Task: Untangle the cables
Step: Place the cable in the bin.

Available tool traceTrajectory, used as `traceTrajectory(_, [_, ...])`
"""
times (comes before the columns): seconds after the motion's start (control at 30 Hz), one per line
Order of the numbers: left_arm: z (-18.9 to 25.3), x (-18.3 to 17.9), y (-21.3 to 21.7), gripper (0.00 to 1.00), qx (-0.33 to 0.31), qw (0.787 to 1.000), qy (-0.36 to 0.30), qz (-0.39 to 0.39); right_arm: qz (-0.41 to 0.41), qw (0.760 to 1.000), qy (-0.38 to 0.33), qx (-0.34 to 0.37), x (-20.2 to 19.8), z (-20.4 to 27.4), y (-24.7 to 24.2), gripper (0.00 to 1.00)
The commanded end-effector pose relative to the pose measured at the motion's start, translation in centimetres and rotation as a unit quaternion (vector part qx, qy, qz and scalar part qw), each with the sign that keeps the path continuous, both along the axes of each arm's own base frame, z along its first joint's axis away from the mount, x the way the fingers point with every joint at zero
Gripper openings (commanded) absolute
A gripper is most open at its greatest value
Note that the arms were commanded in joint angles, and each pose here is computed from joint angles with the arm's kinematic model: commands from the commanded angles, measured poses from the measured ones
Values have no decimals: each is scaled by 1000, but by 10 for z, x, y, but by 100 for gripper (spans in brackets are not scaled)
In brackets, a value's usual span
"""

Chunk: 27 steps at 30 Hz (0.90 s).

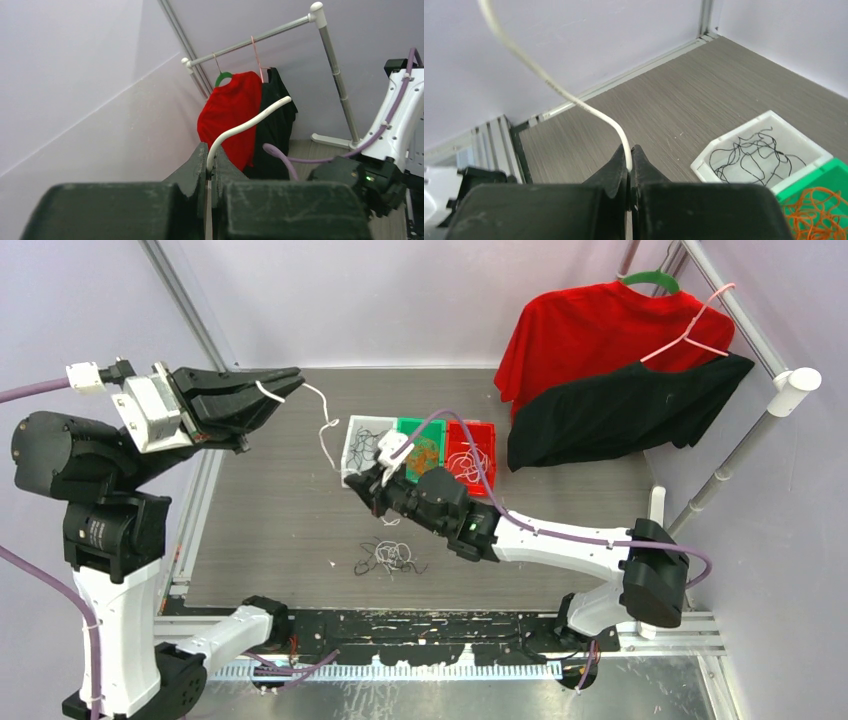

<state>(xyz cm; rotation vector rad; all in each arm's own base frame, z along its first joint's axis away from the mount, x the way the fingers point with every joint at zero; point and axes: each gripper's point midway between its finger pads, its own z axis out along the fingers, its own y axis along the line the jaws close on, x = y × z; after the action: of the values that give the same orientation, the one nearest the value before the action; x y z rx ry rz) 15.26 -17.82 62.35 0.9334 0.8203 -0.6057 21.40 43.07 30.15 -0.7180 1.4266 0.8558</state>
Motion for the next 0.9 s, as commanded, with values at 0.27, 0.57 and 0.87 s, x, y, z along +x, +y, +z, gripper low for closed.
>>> traceTrajectory(0.27, [-183,55,-18,0,102,947,305,-6,-18,969,125,214,37,91,-66,1])
traceTrajectory(0.57, [-195,74,-62,0,133,912,380,-71,-17,969,125,215,30,86,-88,1])
traceTrajectory(0.87, [-235,86,-97,8,198,891,398,-86,-144,958,110,222,54,82,-156,1])
